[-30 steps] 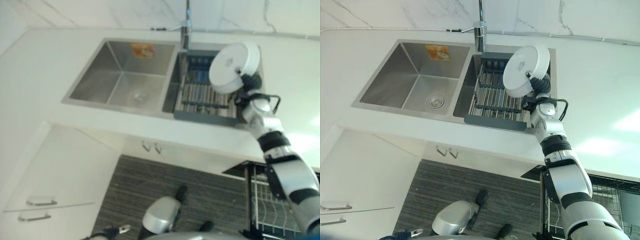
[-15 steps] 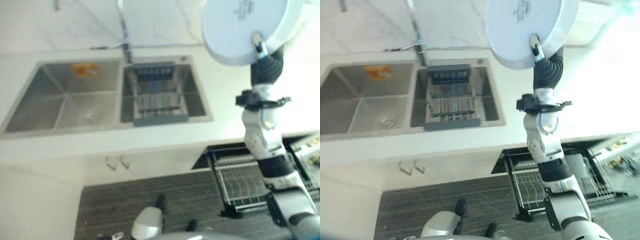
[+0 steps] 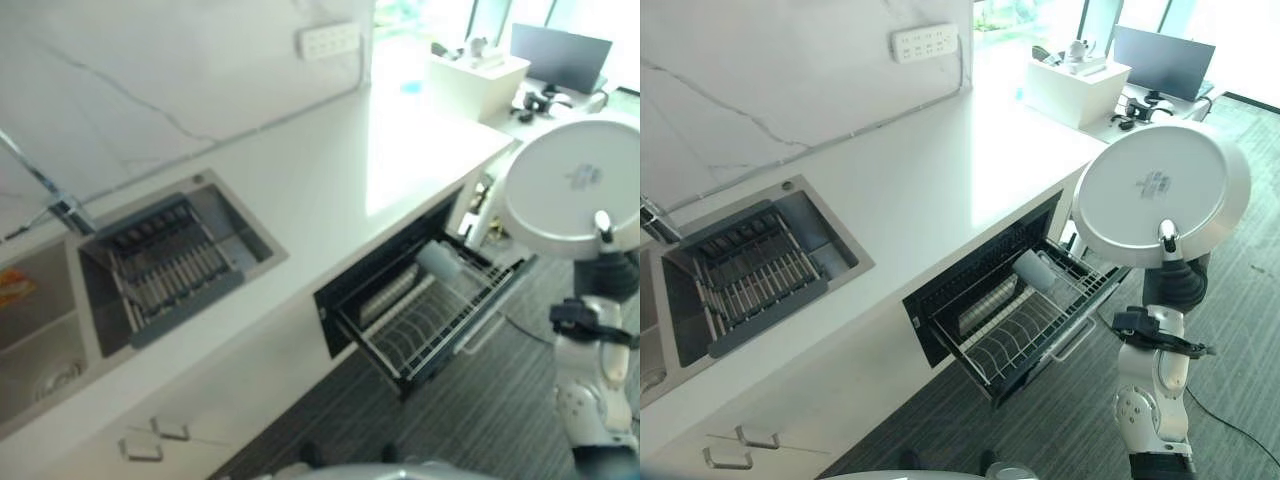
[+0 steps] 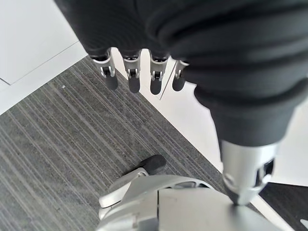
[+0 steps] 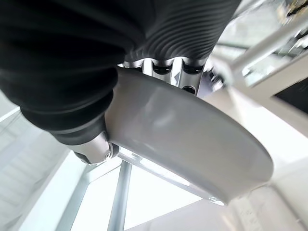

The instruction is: Place the dishes in the dishwasher.

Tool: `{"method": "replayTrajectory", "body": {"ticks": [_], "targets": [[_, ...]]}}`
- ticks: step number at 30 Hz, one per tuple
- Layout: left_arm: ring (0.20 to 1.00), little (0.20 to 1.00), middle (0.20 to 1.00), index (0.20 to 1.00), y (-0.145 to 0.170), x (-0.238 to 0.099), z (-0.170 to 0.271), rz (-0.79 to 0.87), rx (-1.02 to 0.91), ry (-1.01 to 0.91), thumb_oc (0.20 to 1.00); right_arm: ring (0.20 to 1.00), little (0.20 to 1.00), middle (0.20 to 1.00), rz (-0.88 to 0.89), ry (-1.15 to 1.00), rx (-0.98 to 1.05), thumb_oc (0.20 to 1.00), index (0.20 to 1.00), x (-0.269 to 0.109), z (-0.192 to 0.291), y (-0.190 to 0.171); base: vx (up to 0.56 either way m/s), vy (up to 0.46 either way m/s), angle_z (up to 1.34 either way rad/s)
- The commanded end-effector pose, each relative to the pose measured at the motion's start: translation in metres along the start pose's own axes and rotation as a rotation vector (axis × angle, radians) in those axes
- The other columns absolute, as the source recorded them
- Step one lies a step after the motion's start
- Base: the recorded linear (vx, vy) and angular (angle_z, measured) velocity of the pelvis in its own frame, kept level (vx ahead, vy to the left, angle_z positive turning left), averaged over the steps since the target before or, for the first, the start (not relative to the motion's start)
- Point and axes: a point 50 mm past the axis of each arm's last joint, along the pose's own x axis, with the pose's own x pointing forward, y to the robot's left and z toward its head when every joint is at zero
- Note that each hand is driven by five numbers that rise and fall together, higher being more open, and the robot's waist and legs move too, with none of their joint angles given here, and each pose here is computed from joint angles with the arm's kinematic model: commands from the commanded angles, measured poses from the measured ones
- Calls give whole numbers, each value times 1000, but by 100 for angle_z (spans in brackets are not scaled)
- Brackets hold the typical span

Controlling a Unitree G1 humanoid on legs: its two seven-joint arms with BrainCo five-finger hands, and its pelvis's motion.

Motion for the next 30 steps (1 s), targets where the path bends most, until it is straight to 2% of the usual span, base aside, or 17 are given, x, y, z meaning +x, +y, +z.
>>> {"method": "replayTrajectory", "body": {"ticks": [1,10,22,28,30], "targets": [[1000,1000,1000,1000,1,2,6,1,79,0,1000,200,200,200,85,-131,72,200,200,18,21,17,67,-33,-17],[1000,1000,1000,1000,4,3,18,11,91,0,1000,200,200,200,111,-18,19,200,200,23,1,28,2,-12,-2],[1000,1000,1000,1000,2,0,41,-10,47,-48,1000,200,200,200,-21,130,-113,200,200,28,-34,12,-72,45,7],[1000,1000,1000,1000,2,-1,44,-26,13,-67,1000,200,200,200,-7,179,-156,200,200,26,-45,12,-66,77,3],[1000,1000,1000,1000,2,-1,50,-39,-3,-94,1000,200,200,200,-5,217,-234,200,200,28,-53,11,-68,89,5]]}}
